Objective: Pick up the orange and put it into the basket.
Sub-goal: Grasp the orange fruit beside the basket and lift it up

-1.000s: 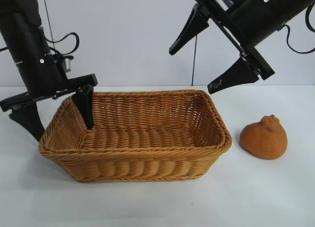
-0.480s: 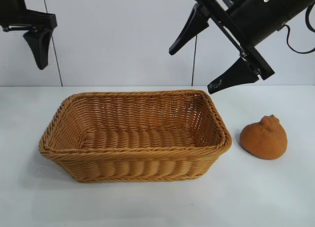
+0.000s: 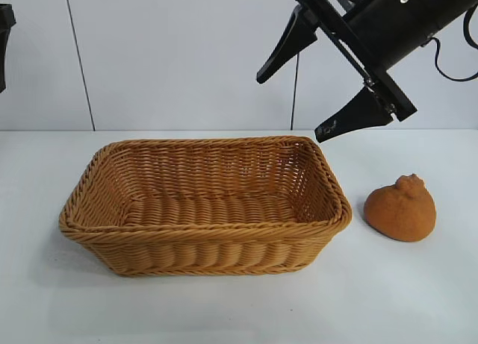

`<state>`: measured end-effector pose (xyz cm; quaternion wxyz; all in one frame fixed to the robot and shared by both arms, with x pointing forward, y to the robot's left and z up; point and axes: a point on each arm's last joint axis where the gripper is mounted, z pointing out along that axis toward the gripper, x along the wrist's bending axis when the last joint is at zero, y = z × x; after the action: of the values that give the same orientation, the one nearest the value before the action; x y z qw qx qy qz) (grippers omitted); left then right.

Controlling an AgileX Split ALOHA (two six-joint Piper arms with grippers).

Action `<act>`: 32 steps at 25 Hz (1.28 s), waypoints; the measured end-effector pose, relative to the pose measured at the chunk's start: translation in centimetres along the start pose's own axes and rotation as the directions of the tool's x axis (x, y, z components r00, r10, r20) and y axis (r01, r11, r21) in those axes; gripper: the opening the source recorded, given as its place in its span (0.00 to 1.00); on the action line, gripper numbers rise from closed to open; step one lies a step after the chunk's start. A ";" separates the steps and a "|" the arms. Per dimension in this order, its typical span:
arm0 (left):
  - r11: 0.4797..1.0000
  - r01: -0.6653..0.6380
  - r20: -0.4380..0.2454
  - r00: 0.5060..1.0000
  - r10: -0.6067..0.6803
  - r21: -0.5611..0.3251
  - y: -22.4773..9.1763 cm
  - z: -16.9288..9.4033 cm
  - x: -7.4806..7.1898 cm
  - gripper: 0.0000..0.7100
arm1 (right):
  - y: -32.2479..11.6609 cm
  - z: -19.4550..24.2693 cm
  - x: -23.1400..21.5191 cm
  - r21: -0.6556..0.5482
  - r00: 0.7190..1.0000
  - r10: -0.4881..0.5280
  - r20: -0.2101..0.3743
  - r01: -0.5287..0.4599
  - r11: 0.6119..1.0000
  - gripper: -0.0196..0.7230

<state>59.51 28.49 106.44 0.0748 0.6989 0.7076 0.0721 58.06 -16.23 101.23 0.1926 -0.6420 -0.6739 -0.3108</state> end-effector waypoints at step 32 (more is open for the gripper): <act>0.818 -0.041 0.033 0.997 0.074 -0.573 -31.5 -5.1 1.6 0.91 | 3.4 -5.7 2.6 -0.011 0.935 -0.178 0.307 0.190 0.982 0.88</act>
<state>27.63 29.74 104.92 0.2978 0.6671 0.6297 0.2643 60.32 -18.17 107.71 0.0434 -0.6201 -0.7462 -0.2385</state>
